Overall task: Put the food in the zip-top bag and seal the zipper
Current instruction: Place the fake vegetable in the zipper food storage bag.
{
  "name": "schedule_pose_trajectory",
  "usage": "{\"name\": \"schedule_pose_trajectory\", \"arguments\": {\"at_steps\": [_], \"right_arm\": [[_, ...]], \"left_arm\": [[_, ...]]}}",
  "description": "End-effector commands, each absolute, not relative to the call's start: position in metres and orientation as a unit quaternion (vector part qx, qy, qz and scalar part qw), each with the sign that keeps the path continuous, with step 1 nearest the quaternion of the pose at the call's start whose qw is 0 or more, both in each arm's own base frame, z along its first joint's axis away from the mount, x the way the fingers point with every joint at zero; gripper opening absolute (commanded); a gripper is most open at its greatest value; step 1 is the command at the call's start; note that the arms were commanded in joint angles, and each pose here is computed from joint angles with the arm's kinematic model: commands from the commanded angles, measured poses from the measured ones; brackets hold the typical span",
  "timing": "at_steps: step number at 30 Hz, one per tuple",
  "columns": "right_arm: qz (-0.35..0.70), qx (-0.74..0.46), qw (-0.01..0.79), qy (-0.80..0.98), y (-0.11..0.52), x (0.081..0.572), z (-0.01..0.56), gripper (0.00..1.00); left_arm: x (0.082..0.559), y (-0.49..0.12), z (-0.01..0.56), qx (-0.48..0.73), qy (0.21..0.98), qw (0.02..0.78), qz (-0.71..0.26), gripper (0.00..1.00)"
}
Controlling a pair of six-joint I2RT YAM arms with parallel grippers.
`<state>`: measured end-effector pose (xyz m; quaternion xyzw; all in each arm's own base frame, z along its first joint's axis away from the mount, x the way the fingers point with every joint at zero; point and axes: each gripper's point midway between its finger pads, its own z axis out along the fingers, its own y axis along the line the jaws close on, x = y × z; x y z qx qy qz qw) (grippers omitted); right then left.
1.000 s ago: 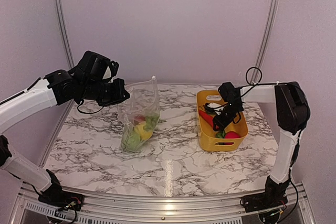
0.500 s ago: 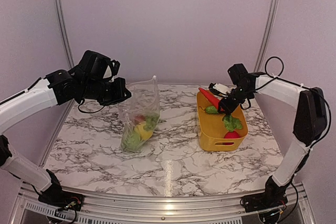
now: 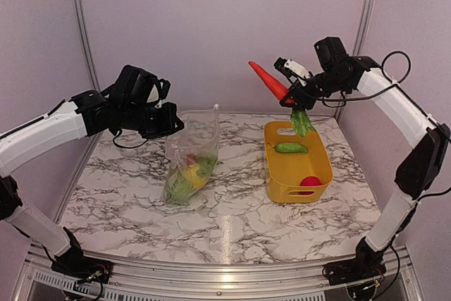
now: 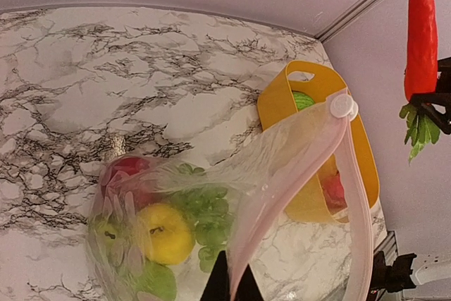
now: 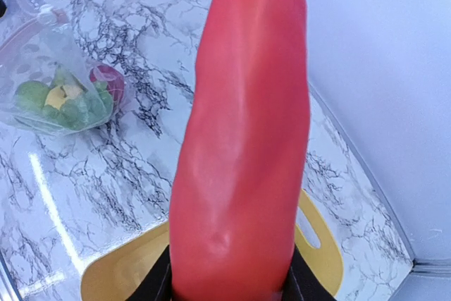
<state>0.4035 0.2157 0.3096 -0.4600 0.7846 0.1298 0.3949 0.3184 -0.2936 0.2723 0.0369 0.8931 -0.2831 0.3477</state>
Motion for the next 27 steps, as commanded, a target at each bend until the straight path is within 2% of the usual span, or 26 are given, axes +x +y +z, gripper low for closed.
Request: {"name": "schedule_pose_trajectory", "arguments": {"at_steps": [1, 6, 10, 15, 27], "right_arm": [[0.141, -0.572, 0.363, 0.722, 0.272, 0.343, 0.308, 0.1], [0.034, -0.627, 0.416, 0.658, 0.291, 0.341, 0.328, 0.05], [-0.038, -0.641, 0.458, 0.615, 0.297, 0.35, 0.356, 0.06], [-0.172, -0.687, 0.466, 0.53, 0.296, 0.354, 0.362, 0.06], [-0.365, -0.734, 0.477, 0.317, 0.297, 0.338, 0.369, 0.08]], "left_arm": [[0.326, -0.299, 0.284, 0.046, 0.887, 0.359, -0.288, 0.0], [0.325, -0.299, 0.285, 0.046, 0.887, 0.359, -0.288, 0.0], [0.323, -0.299, 0.283, 0.047, 0.888, 0.354, -0.29, 0.0], [0.321, -0.298, 0.284, 0.048, 0.888, 0.353, -0.292, 0.0], [0.316, -0.305, 0.28, 0.05, 0.886, 0.337, -0.313, 0.0]]}}
